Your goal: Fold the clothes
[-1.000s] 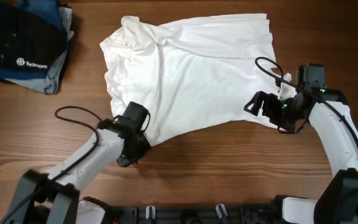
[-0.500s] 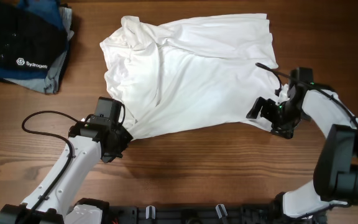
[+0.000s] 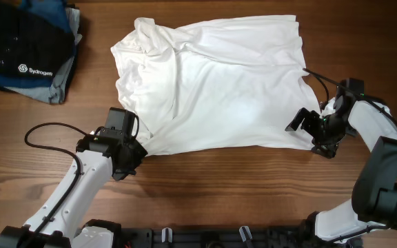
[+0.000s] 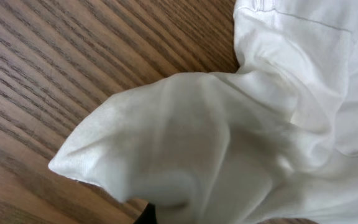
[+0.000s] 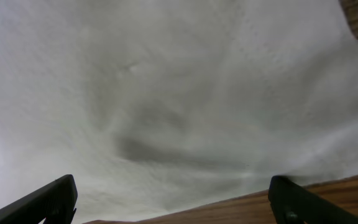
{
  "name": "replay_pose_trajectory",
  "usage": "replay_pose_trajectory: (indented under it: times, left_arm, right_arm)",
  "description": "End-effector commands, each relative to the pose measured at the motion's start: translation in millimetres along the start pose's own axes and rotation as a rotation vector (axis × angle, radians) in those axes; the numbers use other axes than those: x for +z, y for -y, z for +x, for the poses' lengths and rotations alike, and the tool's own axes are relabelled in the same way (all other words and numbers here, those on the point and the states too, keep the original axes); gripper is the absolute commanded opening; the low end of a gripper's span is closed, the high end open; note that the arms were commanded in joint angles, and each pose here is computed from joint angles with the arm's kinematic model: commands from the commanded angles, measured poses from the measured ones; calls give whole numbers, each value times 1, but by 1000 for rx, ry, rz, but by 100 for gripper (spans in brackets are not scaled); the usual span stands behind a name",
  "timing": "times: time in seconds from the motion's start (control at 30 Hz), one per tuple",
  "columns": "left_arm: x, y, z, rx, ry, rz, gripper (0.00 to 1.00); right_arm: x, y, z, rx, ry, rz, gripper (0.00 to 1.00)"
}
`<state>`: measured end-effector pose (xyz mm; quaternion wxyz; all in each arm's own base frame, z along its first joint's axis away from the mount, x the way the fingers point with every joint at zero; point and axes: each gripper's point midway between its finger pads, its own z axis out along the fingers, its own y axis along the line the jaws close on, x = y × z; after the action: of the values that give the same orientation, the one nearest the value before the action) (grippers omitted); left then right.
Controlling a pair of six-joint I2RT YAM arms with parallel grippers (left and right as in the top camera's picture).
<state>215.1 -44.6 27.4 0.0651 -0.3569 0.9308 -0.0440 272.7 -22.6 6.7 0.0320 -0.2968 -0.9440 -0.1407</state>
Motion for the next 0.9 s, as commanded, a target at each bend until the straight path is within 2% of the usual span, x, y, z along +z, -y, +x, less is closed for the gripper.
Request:
replay_pose_trajectory:
  times: [0.0,0.17,0.57,0.7,0.87]
  left_arm:
    - [-2,-3,-4,18,25,-4,4]
    - [-2,-1,-5,19,29,2,4]
    - [-2,0,-7,21,34,8,4]
    - [-2,1,-7,33,35,10,4]
    - [-2,2,-5,44,26,18,4]
  right_arm:
    - [-4,6,-3,52,-6,43,100]
    - [-13,3,2,-23,-7,31,99]
    - [-18,3,10,41,-23,30,100]
    - [-17,6,0,61,21,48,100]
    - [-9,3,-6,75,5,-1,99]
